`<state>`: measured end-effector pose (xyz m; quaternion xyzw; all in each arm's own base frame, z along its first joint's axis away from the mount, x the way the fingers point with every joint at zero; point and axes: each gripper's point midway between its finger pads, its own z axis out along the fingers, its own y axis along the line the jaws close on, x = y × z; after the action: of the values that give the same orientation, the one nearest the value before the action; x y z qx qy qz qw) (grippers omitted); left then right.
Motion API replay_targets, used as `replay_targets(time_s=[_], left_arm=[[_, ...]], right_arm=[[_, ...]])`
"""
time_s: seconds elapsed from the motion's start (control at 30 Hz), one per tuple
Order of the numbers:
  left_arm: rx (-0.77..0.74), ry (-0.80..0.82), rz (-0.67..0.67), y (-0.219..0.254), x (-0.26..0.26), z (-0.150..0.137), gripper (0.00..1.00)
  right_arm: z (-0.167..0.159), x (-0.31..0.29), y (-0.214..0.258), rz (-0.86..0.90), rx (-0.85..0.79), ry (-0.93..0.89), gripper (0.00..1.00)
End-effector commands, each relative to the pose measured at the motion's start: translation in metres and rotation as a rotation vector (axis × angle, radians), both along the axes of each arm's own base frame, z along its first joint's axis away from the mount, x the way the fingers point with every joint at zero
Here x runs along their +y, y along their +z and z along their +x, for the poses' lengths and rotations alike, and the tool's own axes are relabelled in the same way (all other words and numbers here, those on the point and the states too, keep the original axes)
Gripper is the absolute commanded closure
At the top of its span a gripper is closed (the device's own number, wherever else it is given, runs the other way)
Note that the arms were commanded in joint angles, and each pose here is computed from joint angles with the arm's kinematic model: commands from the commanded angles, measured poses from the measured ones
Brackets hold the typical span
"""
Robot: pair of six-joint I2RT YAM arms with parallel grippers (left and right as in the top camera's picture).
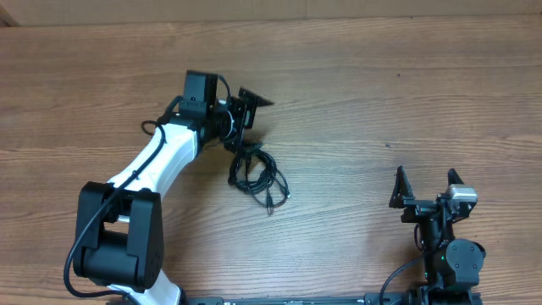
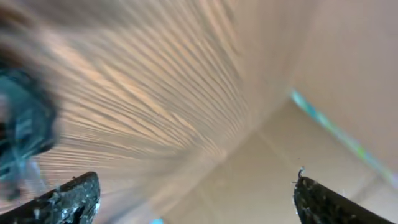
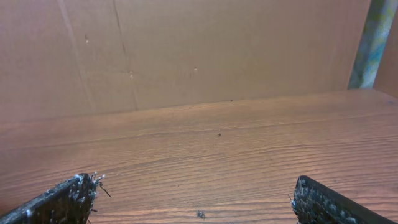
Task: Untangle cables
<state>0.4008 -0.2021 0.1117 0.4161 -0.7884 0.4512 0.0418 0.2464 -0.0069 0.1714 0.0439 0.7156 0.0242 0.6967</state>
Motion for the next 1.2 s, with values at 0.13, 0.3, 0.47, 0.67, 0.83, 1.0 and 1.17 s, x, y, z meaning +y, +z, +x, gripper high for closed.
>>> replay_targets(time_s=[0.13, 0.3, 0.47, 0.67, 0.83, 1.0, 1.17], left_arm=[[-0.682, -0.317, 0.002, 0.081, -0.02, 0.027, 0.0], [-0.932, -0.523, 0.237, 0.104, -0.012, 0.026, 0.0], [-0.726, -0.576, 0.827, 0.098, 0.06, 0.029, 0.0], [-0.526, -0.601, 1.363, 0.134, 0.141, 0.018, 0.0], [-0.459, -0.746, 1.323, 0.109, 0.14, -0.003, 0.0], [-0.671, -1.168, 1.056, 0.063, 0.092, -0.027, 0.09], [-0.775, -1.308, 0.957, 0.022, 0.076, -0.038, 0.22]], right_arm=[[0.0, -0.002, -0.002, 0.002, -0.004, -0.012, 0.0], [0.0, -0.002, -0.002, 0.002, -0.005, -0.012, 0.0], [0.0, -0.002, -0.002, 0.002, -0.005, -0.012, 0.0], [0.0, -0.002, -0.002, 0.002, -0.004, -0.012, 0.0], [0.0, -0.002, -0.002, 0.002, -0.005, -0.012, 0.0], [0.0, -0.002, -0.002, 0.002, -0.004, -0.012, 0.0], [0.0, -0.002, -0.002, 0.002, -0.004, -0.012, 0.0]])
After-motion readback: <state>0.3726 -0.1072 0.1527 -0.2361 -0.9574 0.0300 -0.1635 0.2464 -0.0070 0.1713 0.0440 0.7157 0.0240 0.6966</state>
